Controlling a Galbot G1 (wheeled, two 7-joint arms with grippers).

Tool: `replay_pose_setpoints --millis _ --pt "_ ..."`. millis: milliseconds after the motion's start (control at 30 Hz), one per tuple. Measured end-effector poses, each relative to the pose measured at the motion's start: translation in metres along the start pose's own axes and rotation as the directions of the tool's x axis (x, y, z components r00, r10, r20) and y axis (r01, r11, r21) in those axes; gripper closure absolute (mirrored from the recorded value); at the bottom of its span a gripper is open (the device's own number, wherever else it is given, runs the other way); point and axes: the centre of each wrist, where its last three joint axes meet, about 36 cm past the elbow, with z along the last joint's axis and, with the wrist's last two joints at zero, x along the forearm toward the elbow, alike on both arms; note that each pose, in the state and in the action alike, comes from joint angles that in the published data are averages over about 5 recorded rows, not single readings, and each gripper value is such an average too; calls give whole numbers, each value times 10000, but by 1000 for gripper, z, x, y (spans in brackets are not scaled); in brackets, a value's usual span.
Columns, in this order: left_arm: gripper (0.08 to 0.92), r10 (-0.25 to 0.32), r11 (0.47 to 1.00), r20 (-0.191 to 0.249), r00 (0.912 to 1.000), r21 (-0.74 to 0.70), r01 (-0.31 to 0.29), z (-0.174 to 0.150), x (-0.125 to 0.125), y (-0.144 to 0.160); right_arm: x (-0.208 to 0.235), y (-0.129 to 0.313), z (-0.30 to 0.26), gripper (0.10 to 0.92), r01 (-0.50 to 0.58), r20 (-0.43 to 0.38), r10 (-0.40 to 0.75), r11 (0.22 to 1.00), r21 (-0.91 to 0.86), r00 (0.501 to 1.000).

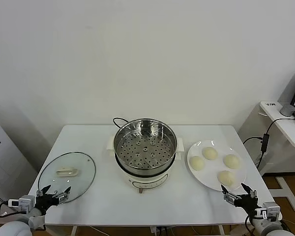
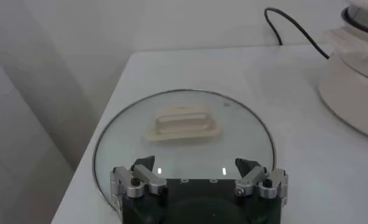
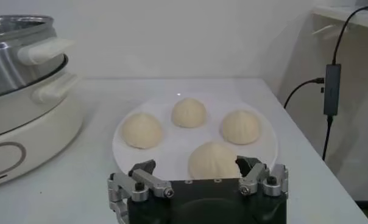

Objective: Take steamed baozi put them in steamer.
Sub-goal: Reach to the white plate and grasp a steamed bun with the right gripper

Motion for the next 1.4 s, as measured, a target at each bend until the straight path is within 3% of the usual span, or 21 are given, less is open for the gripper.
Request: replay_pose_setpoints --millis 300,533,700,933,1133,1400 --pt "177 16 10000 10 10000 2 -16 1 0 -1 -2 -5 -4 200 -33 109 28 9990 441 9999" --pt "177 11 10000 -1 10000 -60 -11 2 0 -1 -13 -21 -17 200 -625 683 459 9622 2650 9966" --pt "177 15 9999 9 10000 -113 -15 1 -1 -1 -29 -35 -30 200 -1302 1263 773 8599 4937 9890" --pt "177 75 9999 75 9999 -88 -74 -1 0 -4 -60 -61 -59 200 -1775 1883 509 6331 7535 9808" --pt "177 82 9999 49 10000 -116 -82 -1 0 -4 -90 -81 -97 200 -960 1273 -342 4743 8751 9913" --pt "177 121 9998 66 9999 -159 -120 -1 0 -8 -133 -96 -149 200 1249 -745 -1577 3398 9321 9847"
